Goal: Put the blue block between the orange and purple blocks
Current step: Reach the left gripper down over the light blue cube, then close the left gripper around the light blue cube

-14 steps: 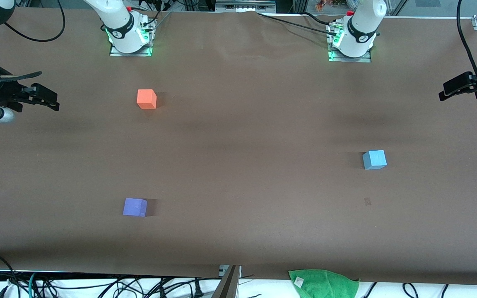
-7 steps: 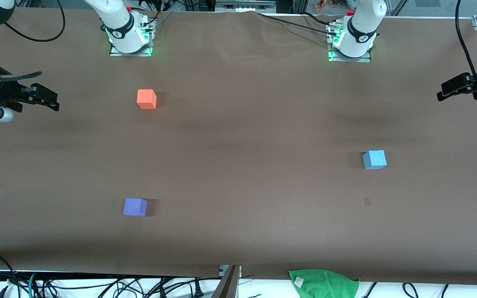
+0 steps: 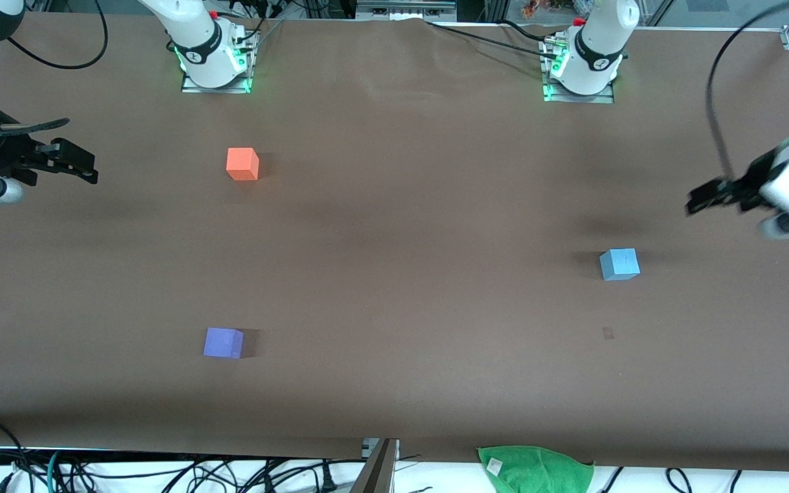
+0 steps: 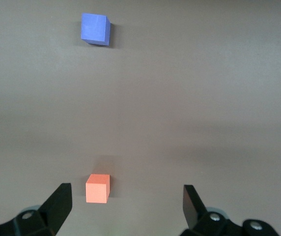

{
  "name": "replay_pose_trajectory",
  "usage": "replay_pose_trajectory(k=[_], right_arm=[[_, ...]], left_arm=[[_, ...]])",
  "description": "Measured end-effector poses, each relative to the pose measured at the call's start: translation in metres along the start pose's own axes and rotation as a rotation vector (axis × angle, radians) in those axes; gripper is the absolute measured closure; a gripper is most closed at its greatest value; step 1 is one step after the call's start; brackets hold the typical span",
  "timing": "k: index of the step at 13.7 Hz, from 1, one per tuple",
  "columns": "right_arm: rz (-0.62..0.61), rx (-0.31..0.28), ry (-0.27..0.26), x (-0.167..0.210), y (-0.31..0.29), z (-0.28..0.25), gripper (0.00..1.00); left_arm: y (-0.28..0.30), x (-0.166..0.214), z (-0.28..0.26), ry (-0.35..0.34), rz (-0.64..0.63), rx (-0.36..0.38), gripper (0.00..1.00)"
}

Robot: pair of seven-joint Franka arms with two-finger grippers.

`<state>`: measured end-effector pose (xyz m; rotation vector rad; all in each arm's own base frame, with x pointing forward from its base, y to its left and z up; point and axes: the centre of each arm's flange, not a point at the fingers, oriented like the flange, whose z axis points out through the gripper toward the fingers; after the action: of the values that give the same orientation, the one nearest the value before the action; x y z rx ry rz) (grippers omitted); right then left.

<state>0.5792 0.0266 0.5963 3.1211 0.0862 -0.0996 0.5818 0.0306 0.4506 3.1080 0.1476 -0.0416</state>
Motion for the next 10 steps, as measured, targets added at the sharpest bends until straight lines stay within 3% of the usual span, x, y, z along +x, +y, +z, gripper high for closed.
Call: replay_pose_trajectory(k=[3,10], right_arm=[[0.001,0.0,0.0,0.0,0.0,0.0,0.0],[0.0,0.0,0.0,0.0,0.0,0.0,0.0]], left_arm=[[-0.001,0.003,0.108,0.015,0.002,0.002,0.0],[-0.001,0.022,0.194,0.04,0.038,0.03,0.0]])
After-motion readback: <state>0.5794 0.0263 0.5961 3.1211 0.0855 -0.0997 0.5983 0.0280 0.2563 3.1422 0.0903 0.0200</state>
